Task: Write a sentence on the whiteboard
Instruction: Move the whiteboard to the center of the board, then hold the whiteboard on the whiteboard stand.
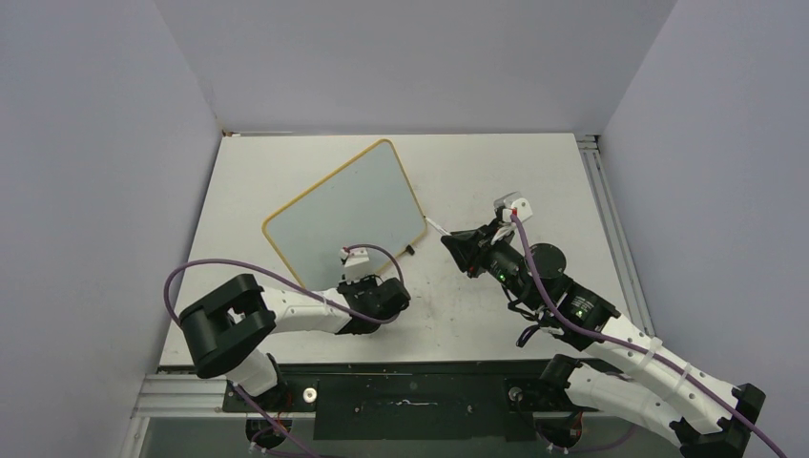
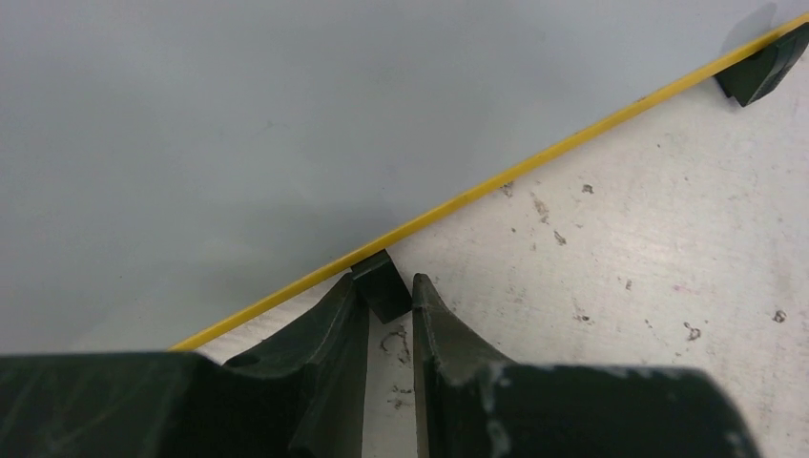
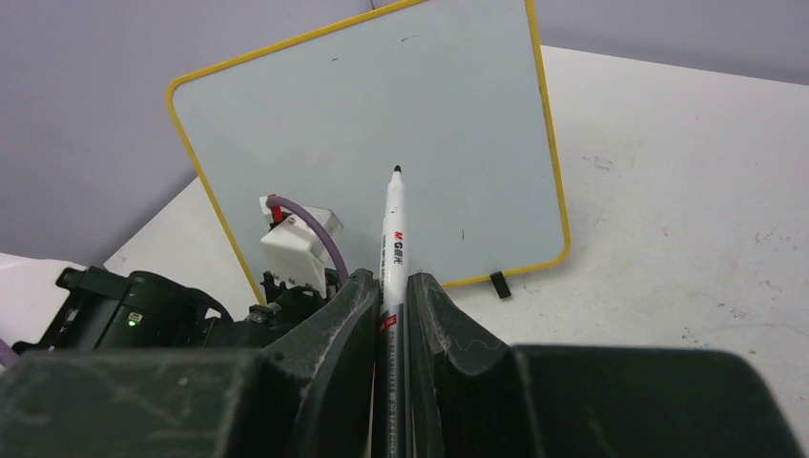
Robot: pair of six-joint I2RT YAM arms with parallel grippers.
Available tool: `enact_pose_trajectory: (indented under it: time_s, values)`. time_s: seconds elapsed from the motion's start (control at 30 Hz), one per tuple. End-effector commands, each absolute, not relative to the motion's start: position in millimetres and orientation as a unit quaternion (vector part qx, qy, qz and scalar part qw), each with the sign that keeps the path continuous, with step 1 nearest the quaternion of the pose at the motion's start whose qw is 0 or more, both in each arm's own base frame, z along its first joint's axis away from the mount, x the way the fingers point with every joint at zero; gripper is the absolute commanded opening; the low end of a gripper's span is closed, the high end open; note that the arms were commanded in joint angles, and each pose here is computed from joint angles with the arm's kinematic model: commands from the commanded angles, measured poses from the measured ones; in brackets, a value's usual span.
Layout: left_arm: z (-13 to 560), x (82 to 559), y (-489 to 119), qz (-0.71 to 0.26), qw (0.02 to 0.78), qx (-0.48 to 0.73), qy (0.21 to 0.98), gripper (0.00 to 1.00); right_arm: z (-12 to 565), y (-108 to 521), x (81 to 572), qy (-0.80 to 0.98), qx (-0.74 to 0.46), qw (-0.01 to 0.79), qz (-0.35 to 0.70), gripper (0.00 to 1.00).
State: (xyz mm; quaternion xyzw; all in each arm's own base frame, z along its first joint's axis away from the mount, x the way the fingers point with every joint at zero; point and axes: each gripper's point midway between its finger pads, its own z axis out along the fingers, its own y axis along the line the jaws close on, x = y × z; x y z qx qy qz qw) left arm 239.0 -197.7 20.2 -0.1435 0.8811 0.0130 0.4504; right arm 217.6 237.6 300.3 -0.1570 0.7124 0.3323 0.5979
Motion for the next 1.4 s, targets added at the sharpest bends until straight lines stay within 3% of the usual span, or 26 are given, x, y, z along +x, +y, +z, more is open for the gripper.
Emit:
enact_pose_trajectory:
  time_s: [0.0, 0.27, 0.53, 0.73, 1.03, 1.37]
  values:
    - [33, 236, -243, -0.049, 0.447, -0.134, 0.883, 0.0, 327, 233, 220, 0.687, -0.134, 0.625, 0.345, 0.05]
    - [30, 230, -258, -0.058, 0.438, -0.122, 0.889, 0.0, 328, 230, 221, 0.688, -0.129, 0.628, 0.341, 0.05]
    - [42, 226, -255, -0.065, 0.44, -0.121, 0.887, 0.41, 329, 227, 221, 0.689, -0.125, 0.629, 0.337, 0.05]
    - [58, 215, -269, -0.097, 0.438, -0.089, 0.889, 0.47, 330, 226, 223, 0.69, -0.122, 0.631, 0.332, 0.05]
    - [138, 208, -291, -0.191, 0.447, 0.048, 0.872, 0.57, 350, 190, 238, 0.702, -0.089, 0.663, 0.244, 0.05]
    - [291, 266, -264, -0.229, 0.498, 0.163, 0.82, 0.59, 344, 174, 256, 0.719, -0.071, 0.656, 0.217, 0.05]
